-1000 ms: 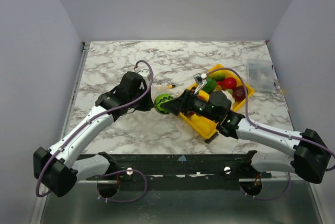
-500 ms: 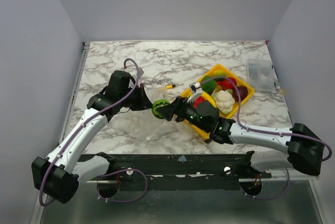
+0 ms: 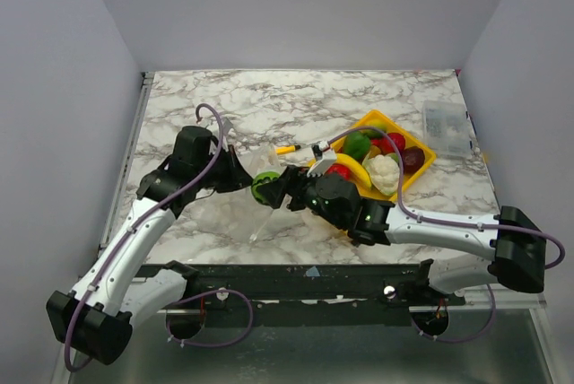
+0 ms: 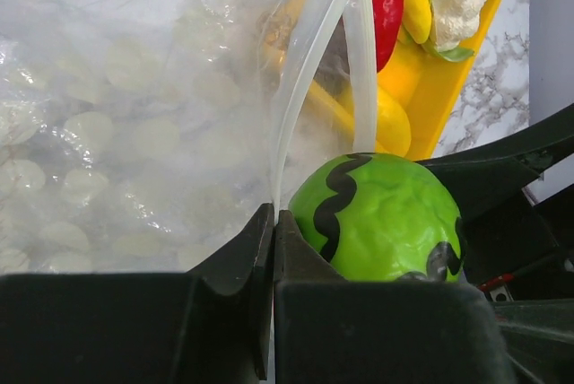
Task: Place the food in the zip-top bag and seal the zipper
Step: Place the fake fruit in the zipper food storage bag.
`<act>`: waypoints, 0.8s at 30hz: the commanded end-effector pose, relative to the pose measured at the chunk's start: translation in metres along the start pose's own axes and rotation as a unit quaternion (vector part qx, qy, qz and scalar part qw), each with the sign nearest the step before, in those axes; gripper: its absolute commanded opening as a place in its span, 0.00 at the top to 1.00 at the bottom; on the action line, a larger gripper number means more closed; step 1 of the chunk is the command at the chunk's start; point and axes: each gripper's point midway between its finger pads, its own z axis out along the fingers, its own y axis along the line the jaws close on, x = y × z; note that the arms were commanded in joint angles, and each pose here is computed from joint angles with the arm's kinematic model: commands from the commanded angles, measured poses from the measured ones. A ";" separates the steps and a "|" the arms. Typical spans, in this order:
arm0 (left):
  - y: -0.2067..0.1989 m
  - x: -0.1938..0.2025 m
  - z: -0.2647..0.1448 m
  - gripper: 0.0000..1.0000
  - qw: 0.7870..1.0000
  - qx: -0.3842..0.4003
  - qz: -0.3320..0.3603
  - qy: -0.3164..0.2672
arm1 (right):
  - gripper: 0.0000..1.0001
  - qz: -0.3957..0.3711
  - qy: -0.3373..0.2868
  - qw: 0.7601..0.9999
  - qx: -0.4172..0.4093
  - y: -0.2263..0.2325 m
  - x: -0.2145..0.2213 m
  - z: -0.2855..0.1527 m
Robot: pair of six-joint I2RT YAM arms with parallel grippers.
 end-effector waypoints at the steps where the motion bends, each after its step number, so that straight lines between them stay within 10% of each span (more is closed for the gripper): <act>1: -0.032 -0.004 -0.017 1.00 0.998 0.065 -0.008 -0.016 | 0.19 -0.005 0.037 0.999 0.037 -0.014 0.023 0.000; 8: -0.037 -0.006 -0.029 1.00 0.996 0.072 -0.018 -0.041 | 0.25 -0.011 0.043 0.997 0.057 -0.021 0.025 -0.001; 24: -0.028 -0.002 -0.027 1.00 0.998 0.054 -0.025 -0.037 | 0.00 -0.027 0.067 0.996 0.056 0.002 -0.001 -0.035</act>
